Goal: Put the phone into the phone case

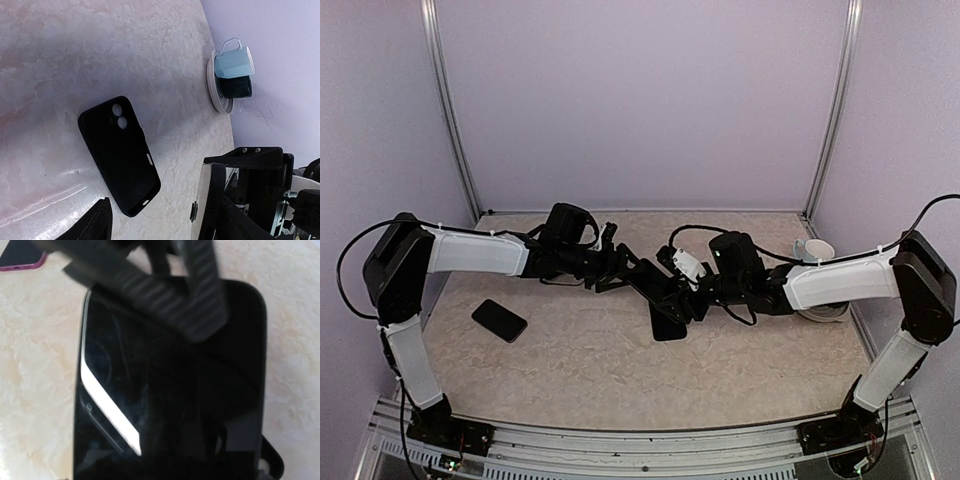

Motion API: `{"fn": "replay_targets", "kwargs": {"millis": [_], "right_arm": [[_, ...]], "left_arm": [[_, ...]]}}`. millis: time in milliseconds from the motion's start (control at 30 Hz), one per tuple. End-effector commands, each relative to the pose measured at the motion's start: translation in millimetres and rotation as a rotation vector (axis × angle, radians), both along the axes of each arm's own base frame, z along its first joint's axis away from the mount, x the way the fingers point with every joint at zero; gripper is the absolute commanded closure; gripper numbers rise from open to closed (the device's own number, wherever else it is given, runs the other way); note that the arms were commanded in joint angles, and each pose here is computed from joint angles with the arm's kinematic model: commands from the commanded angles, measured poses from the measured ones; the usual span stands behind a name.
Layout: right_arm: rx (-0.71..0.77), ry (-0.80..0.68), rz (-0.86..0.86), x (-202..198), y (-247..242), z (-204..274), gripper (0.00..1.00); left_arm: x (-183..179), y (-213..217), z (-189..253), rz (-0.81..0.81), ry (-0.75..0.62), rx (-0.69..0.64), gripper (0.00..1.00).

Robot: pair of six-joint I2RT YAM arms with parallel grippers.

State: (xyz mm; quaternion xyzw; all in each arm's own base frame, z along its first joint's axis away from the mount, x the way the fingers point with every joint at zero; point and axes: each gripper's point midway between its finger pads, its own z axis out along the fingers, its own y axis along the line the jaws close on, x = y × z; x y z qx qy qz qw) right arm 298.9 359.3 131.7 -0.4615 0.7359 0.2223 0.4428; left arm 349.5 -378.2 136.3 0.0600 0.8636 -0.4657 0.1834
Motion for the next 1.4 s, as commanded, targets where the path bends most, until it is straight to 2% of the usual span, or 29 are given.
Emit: {"fn": "replay_targets", "kwargs": {"millis": [0,67,167,267,400,500,600,667,767,800,867,967,1067,1233,1367], "right_arm": [[0.046,-0.067,0.028,4,11,16,0.52],[0.044,-0.063,0.034,3,13,15,0.52],[0.040,-0.060,0.035,2,12,14,0.52],[0.044,-0.064,0.036,1,12,16,0.52],[0.046,-0.069,0.038,2,12,17,0.52],[0.039,-0.065,0.036,2,13,14,0.52],[0.036,-0.063,0.031,3,12,13,0.50],[0.043,-0.061,0.022,2,11,16,0.35],[0.088,-0.053,-0.019,5,5,29,0.03],[0.114,-0.049,-0.029,5,3,36,0.01],[0.190,-0.012,-0.046,4,-4,49,0.01],[0.390,0.090,-0.101,5,-23,83,0.01],[0.544,0.102,-0.146,2,-40,124,0.01],[0.638,0.073,-0.071,-8,-41,175,0.01],[0.706,0.060,-0.039,-11,-54,200,0.01]], "left_arm": [[-14,-7,-2,-0.046,0.019,-0.027,0.33],[-16,-13,-2,-0.062,0.013,-0.034,0.39],[-17,-18,8,-0.069,-0.015,-0.054,0.55],[-17,-19,15,-0.079,-0.039,-0.072,0.64],[-25,-23,13,-0.116,-0.022,-0.097,0.88],[-30,-24,8,-0.124,-0.011,-0.095,1.00],[-31,-23,6,-0.120,-0.011,-0.098,1.00],[-30,-22,10,-0.116,-0.027,-0.103,1.00],[-25,-20,20,-0.101,-0.076,-0.102,1.00],[-22,-18,28,-0.090,-0.106,-0.101,1.00],[-14,-14,48,-0.050,-0.178,-0.101,1.00],[-7,-5,85,0.025,-0.329,-0.105,1.00],[-5,6,129,0.091,-0.492,-0.130,1.00],[-28,16,211,0.105,-0.714,-0.311,1.00],[-56,26,256,0.103,-0.830,-0.408,1.00]]}}
